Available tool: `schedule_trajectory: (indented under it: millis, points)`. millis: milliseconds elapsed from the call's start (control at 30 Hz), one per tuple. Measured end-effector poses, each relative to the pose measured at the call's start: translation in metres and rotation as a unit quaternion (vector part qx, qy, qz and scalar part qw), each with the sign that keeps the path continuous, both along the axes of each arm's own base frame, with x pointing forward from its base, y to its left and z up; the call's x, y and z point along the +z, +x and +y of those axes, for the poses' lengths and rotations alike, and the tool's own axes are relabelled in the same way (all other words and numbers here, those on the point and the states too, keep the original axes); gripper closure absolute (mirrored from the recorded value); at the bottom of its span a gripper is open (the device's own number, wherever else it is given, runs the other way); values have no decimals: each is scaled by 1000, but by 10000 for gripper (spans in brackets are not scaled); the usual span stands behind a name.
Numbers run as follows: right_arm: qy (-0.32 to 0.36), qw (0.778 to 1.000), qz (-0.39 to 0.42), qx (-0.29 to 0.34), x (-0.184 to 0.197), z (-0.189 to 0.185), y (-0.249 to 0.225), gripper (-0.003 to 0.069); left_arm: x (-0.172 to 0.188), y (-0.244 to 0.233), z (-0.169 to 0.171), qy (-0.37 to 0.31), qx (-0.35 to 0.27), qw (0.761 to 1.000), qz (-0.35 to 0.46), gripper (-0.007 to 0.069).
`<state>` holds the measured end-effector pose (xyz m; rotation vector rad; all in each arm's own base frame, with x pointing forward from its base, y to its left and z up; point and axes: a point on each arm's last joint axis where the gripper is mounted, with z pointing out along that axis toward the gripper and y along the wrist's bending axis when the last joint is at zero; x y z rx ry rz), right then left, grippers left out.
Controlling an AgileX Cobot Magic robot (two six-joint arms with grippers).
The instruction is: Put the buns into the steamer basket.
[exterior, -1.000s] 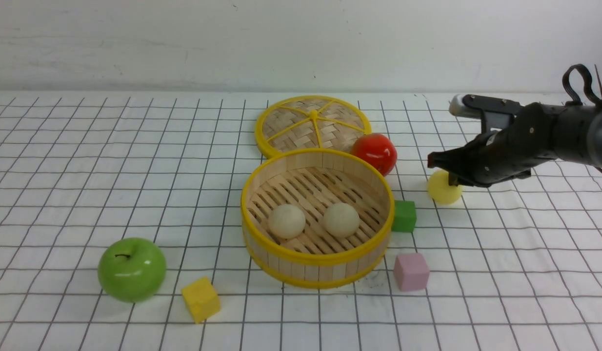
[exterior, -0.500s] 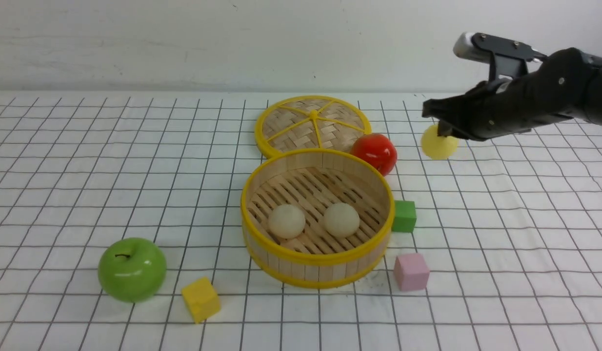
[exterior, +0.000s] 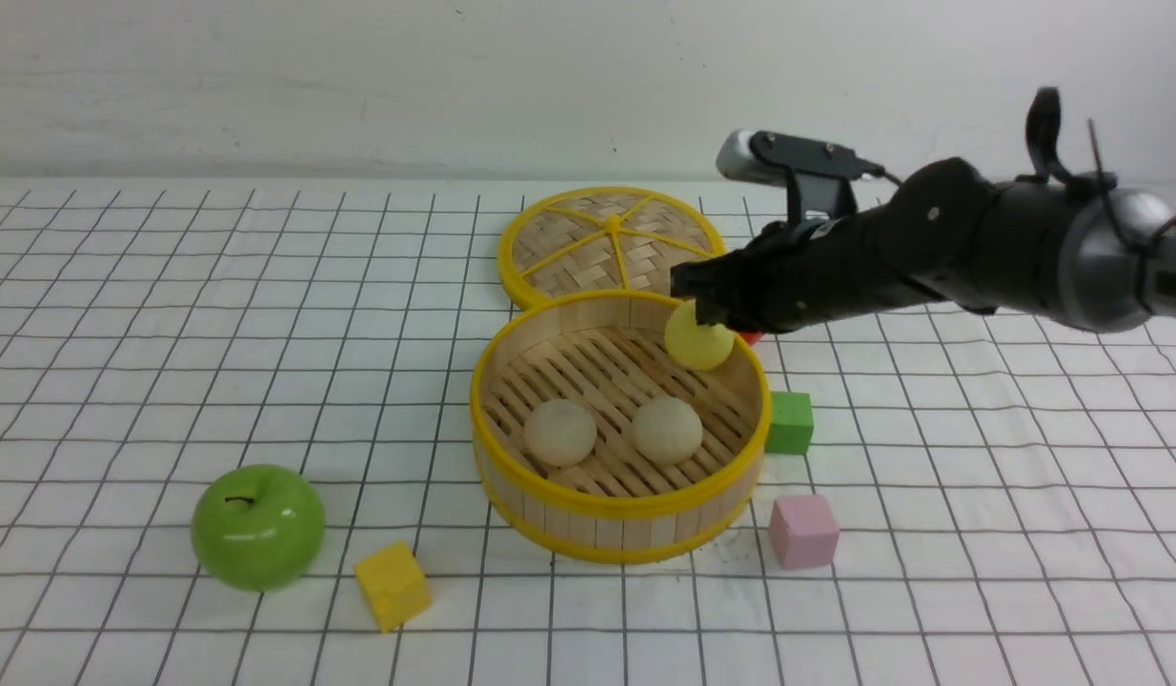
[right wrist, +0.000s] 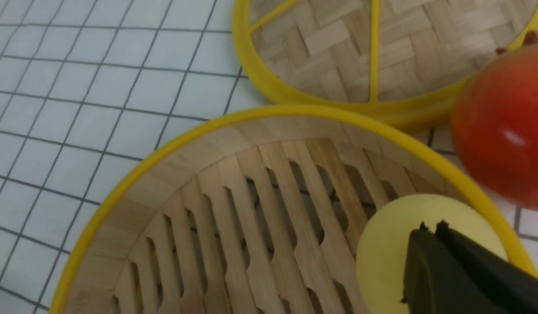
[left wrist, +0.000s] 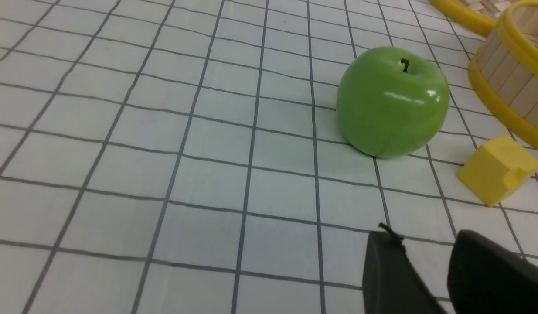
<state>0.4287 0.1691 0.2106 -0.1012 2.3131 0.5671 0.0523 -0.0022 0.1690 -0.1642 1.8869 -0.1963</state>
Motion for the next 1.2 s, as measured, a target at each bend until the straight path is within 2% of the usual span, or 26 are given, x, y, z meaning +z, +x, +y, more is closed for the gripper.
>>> schedule_trajectory:
  millis: [200, 467, 633, 733, 767, 867, 900, 933, 1033, 1200]
  points:
    - [3, 1000, 19, -13, -22, 1, 5, 675, 0, 0, 0, 0, 0, 1000, 0, 410]
    - [4, 1000, 14, -18, -21, 1, 6, 631, 0, 0, 0, 0, 0, 1000, 0, 405]
    - [1, 1000, -1, -15, -11, 0, 5, 508, 0, 0, 0, 0, 0, 1000, 0, 398]
    - [-9, 999, -32, 0, 17, -3, -1, 349, 0, 0, 0, 0, 0, 1000, 0, 397]
    - [-9, 999, -34, 2, 19, -3, -2, 330, 0, 0, 0, 0, 0, 1000, 0, 397]
    - [-24, 997, -63, 33, 59, -7, -18, 181, 0, 0, 0, 0, 0, 1000, 0, 397]
    - [-23, 997, -64, 34, 62, -7, -20, 181, 0, 0, 0, 0, 0, 1000, 0, 397]
    - [-34, 995, -71, 53, 80, -11, -31, 129, 0, 0, 0, 0, 0, 1000, 0, 397]
    - [-60, 991, -90, 83, 120, -22, -56, 86, 0, 0, 0, 0, 0, 1000, 0, 393]
    - [-82, 987, -98, 94, 176, -42, -106, 90, 0, 0, 0, 0, 0, 1000, 0, 389]
